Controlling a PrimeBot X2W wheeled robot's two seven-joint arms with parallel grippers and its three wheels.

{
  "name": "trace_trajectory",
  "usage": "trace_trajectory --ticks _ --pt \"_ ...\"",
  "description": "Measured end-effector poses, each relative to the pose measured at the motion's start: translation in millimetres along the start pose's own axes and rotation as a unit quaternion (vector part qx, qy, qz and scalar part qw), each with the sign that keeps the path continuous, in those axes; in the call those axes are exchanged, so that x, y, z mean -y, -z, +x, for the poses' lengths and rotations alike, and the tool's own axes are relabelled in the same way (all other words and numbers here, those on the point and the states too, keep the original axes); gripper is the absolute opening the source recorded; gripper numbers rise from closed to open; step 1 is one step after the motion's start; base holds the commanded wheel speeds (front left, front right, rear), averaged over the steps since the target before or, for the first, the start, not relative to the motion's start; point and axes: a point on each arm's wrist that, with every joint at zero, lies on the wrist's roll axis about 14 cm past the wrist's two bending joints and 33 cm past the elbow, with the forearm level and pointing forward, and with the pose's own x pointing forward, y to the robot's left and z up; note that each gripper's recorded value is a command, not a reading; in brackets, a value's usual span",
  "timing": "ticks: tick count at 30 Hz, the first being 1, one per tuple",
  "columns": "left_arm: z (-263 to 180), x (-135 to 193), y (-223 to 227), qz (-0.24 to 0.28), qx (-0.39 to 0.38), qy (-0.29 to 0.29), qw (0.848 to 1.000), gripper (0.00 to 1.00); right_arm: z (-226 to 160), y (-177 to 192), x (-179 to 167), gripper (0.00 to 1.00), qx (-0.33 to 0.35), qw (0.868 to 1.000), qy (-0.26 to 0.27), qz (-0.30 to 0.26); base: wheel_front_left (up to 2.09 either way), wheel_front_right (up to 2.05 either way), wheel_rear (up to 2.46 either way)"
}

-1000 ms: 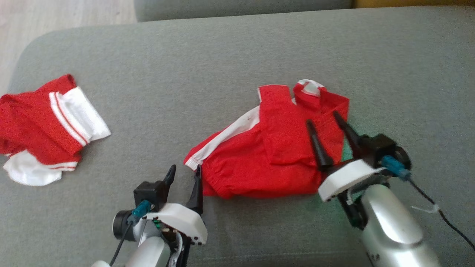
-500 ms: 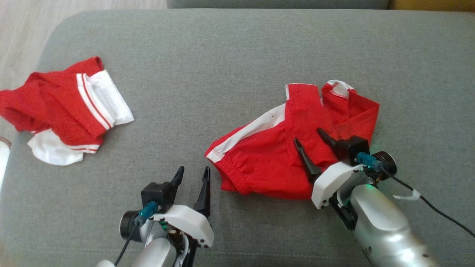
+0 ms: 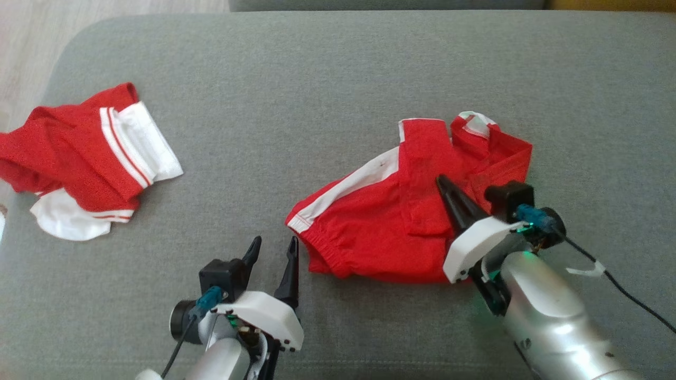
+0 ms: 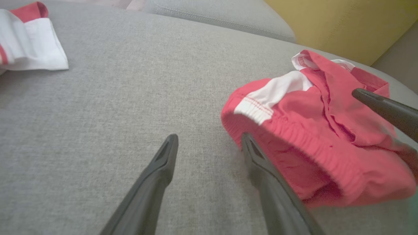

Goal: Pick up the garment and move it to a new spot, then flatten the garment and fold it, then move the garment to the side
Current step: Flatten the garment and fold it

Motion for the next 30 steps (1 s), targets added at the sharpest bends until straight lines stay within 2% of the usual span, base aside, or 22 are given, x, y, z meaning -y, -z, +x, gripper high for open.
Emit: trace_trajectory --ticks 5,9,10,11,17,22,25,30 --pt "2.2 5.0 -3.6 0.002 0.005 0.008 1.000 1.00 -7.0 -22.3 19.8 0.00 0.038 0.999 0.029 0.011 0.00 0.00 0.00" --pt "3.9 9.5 -8.6 0.007 0.013 0.015 1.000 1.00 -21.1 -40.7 52.3 0.00 0.073 0.994 0.074 0.014 0.00 0.00 0.00" --pt "4.4 9.7 -10.3 0.010 0.015 0.014 1.000 1.00 -26.5 -42.9 61.2 0.35 0.080 0.993 0.088 0.015 0.00 0.00 0.00" --pt "4.9 9.5 -12.0 0.010 0.018 0.012 1.000 1.00 -32.4 -44.1 68.9 1.00 0.086 0.991 0.102 0.016 0.00 0.00 0.00" --pt "4.5 1.6 -22.4 0.032 0.037 -0.009 0.999 1.00 -69.6 -41.1 94.5 1.00 0.108 0.981 0.162 0.018 0.00 0.00 0.00" --pt "-1.6 -8.4 -23.4 0.045 0.042 -0.030 0.998 1.00 -87.9 -35.8 89.7 1.00 0.116 0.978 0.175 0.016 0.00 0.00 0.00" --pt "-2.9 -12.2 -27.8 0.049 0.050 -0.036 0.997 1.00 -89.5 -26.0 78.2 1.00 0.104 0.981 0.162 0.011 0.00 0.00 0.00" --pt "-5.5 -19.1 -31.2 0.047 0.055 -0.047 0.996 1.00 -69.4 -8.1 31.8 1.00 0.067 0.994 0.088 -0.011 0.00 0.00 0.00"
